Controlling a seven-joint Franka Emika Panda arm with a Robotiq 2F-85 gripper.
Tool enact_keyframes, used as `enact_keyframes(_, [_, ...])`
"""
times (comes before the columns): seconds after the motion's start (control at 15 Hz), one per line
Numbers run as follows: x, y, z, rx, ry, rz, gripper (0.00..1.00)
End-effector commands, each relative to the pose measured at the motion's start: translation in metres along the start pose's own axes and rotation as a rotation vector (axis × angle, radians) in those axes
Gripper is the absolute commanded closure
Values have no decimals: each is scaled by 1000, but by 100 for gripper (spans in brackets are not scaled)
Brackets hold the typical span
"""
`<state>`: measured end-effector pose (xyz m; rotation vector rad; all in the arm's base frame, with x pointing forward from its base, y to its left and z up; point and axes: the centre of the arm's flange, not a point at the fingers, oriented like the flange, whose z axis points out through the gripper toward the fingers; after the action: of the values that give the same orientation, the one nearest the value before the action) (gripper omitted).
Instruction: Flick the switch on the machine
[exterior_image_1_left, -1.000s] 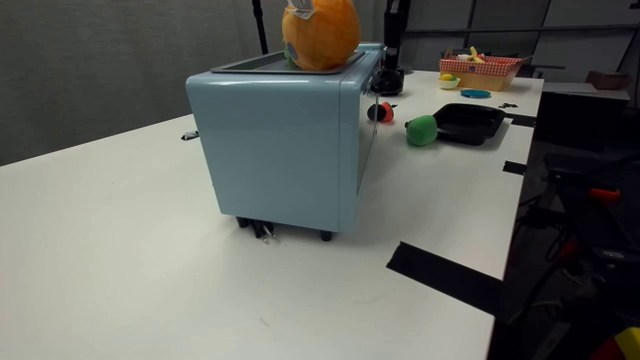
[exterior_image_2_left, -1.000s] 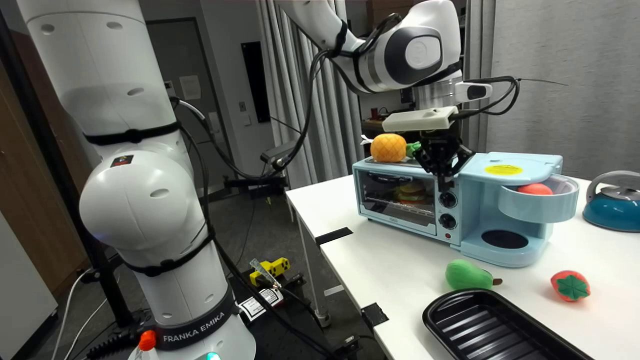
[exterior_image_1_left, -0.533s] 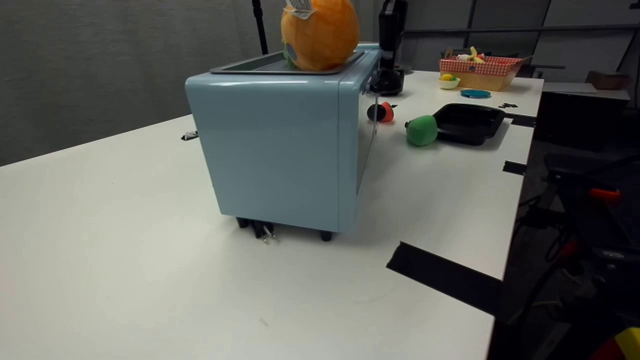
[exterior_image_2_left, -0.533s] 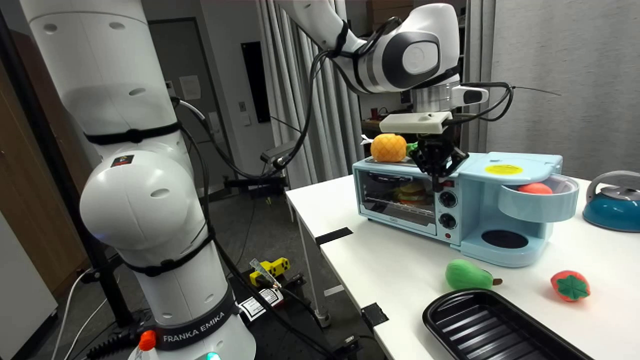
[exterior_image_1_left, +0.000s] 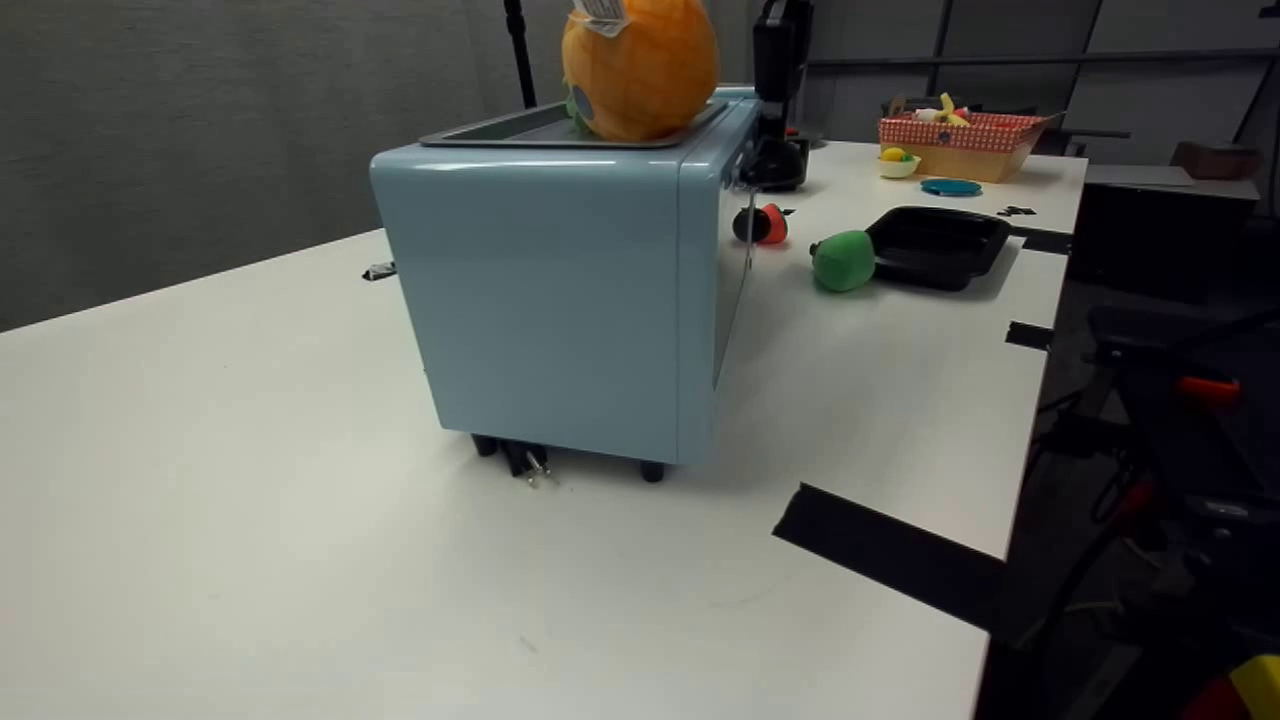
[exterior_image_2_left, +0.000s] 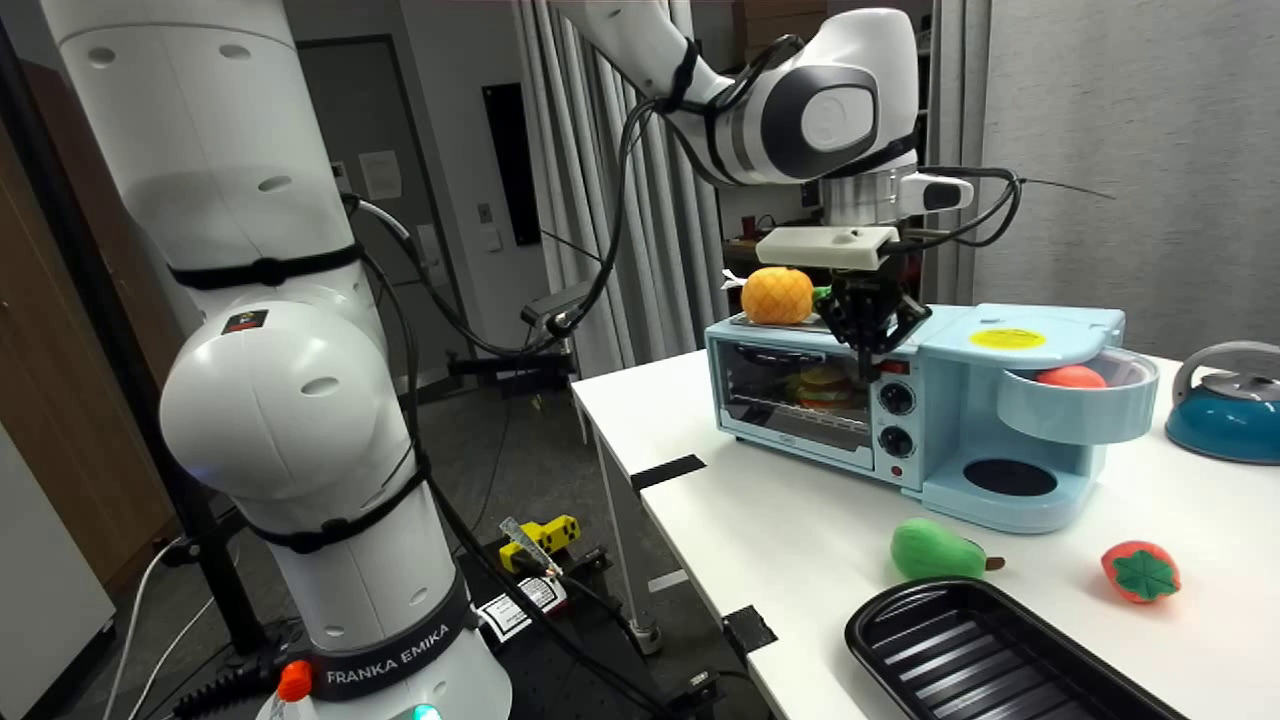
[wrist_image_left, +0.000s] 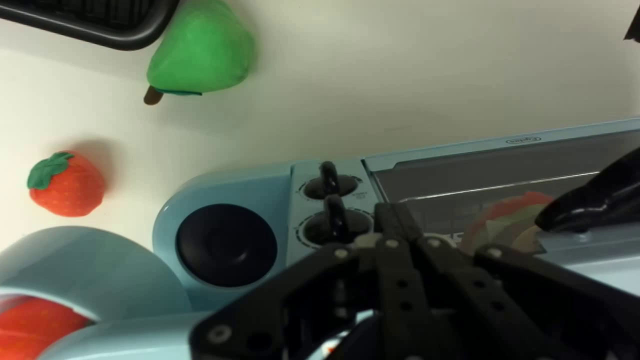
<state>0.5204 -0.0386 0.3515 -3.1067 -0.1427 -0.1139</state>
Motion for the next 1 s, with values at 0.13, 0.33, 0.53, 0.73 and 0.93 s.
enact_keyframes(0.13, [-7,-9,-12,16,-13,-50,100])
enact_keyframes(0.33, [-19,-10,-18,15,-15,-68,100])
enact_keyframes(0.53, [-32,-9,-26,14,9,-65,100])
enact_keyframes(0.73, [-51,-8,-35,10,36,-58,100])
enact_keyframes(0.93, [-66,-4,-46,-14,106,-33,100])
